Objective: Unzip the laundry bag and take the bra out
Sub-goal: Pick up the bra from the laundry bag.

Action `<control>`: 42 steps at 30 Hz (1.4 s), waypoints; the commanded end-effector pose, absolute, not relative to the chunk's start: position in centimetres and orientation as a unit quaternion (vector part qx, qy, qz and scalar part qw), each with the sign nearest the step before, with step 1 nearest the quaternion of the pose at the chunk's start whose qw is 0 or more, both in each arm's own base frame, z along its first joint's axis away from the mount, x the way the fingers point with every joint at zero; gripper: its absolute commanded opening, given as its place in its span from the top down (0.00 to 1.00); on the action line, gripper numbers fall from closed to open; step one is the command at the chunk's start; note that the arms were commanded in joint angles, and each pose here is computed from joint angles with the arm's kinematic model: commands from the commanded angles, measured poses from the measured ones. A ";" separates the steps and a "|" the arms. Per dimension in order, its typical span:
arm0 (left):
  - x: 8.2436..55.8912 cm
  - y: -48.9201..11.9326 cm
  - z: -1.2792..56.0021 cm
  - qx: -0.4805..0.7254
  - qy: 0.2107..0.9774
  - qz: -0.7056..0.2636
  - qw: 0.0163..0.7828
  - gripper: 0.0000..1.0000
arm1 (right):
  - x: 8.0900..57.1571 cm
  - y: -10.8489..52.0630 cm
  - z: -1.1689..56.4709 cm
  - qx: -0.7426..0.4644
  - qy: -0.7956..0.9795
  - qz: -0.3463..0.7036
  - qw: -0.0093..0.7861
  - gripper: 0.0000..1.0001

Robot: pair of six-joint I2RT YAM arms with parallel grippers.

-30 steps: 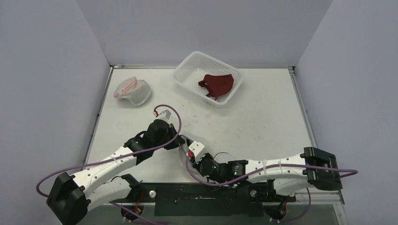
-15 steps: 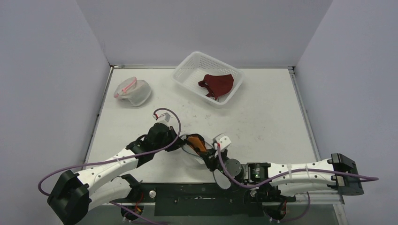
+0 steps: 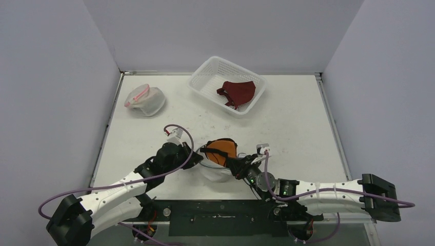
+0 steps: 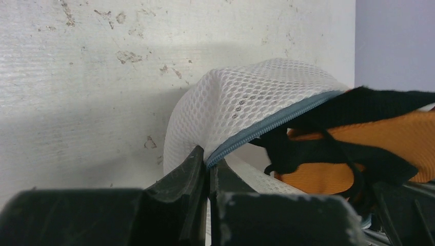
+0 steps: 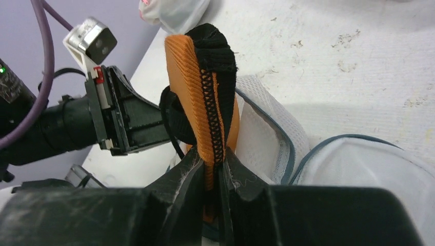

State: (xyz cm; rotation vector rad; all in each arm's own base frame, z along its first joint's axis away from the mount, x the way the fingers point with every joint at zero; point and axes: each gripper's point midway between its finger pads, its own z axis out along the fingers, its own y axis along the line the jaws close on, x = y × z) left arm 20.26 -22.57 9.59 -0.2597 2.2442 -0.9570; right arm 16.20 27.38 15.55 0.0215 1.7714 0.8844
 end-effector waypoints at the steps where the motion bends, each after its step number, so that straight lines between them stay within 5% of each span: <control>1: 20.4 -23.2 11.6 -0.097 0.835 -0.406 0.359 0.99 | 16.8 28.7 21.2 0.057 0.697 0.455 0.551 0.95; 5: 20.0 -23.1 11.7 -0.101 0.837 -0.408 0.350 0.78 | 16.5 30.4 22.7 0.000 0.706 0.441 0.554 0.95; 9: 20.1 -22.9 12.1 -0.103 0.837 -0.407 0.351 0.75 | 16.4 30.7 23.0 -0.024 0.713 0.427 0.555 0.95; 13: 20.2 -22.9 12.0 -0.103 0.837 -0.406 0.353 0.82 | 16.4 30.1 23.7 -0.018 0.705 0.437 0.558 0.95; 17: 20.4 -22.7 11.5 -0.107 0.841 -0.399 0.349 1.00 | 16.6 29.3 24.8 -0.003 0.697 0.446 0.562 0.95; 27: 20.3 -22.5 10.8 -0.114 0.848 -0.390 0.340 0.98 | 17.0 28.3 24.8 0.010 0.700 0.432 0.568 0.95; 42: 20.1 -19.3 12.5 -0.132 0.859 -0.353 0.348 0.19 | 17.7 24.6 31.9 -0.008 0.699 0.368 0.613 0.95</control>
